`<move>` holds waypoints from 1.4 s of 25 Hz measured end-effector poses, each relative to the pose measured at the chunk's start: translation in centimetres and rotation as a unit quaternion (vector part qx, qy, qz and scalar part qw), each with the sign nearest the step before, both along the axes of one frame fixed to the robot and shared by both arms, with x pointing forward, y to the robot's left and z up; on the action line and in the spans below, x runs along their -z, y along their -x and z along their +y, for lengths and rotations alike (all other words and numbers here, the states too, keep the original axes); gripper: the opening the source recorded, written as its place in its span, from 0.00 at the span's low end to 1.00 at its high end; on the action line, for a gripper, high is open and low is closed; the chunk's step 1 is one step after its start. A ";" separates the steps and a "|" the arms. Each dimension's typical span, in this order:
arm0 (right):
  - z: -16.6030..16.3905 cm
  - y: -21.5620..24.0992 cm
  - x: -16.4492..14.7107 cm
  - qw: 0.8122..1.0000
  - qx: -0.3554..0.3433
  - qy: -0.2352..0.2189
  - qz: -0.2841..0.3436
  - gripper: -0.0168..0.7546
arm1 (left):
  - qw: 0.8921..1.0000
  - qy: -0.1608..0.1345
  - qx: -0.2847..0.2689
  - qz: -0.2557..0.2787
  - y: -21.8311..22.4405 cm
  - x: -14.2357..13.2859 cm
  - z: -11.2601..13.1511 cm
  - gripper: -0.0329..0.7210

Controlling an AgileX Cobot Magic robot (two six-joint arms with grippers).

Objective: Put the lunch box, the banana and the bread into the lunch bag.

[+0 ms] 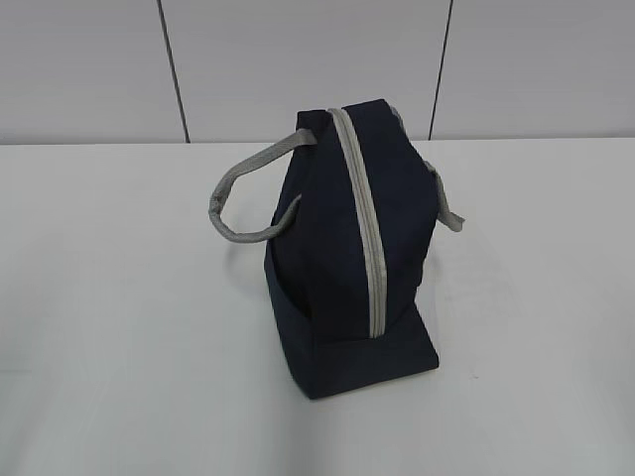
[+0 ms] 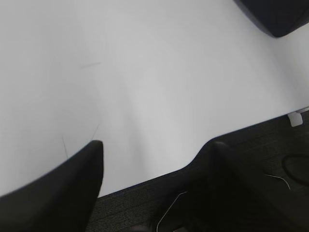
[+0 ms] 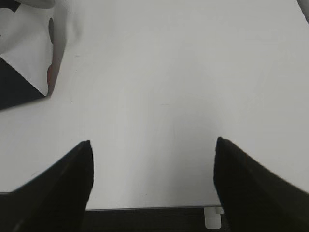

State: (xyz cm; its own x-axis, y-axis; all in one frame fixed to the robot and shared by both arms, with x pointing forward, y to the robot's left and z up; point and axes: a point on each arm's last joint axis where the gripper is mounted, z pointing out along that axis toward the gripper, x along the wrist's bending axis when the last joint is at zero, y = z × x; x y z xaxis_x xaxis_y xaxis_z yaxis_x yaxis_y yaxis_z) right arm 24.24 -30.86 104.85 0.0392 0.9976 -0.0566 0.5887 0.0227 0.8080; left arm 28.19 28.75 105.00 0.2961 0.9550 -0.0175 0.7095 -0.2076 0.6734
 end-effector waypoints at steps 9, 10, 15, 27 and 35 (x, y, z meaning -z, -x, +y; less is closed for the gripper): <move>0.0 0.0 0.0 1.000 0.000 0.000 0.000 0.77 | 1.000 0.000 0.000 0.000 0.0 0.0 0.0 0.66; 0.0 0.0 0.0 1.000 0.000 0.000 -0.001 0.77 | 1.000 0.000 0.000 0.000 0.0 0.0 0.0 0.66; 0.0 0.6 0.0 1.000 0.000 -0.001 -0.021 0.77 | 1.000 0.000 -0.002 -0.001 0.0 0.0 0.0 0.66; -0.1 1.6 0.0 0.998 0.042 0.004 -0.052 0.77 | 0.992 0.023 -0.088 -0.084 2.5 -0.5 1.2 0.66; -0.1 1.6 0.0 0.998 0.042 0.005 -0.052 0.77 | 0.981 0.033 -0.122 -0.145 4.6 -0.6 1.5 0.65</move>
State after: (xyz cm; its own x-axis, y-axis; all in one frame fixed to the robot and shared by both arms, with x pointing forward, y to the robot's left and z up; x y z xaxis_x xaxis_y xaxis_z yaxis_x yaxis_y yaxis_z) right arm 22.61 -30.98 104.81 0.1290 0.9900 -0.0569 0.5021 -0.0157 0.8647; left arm 23.61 30.25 105.61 0.0606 0.9977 -0.0306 0.5089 -0.0045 0.8608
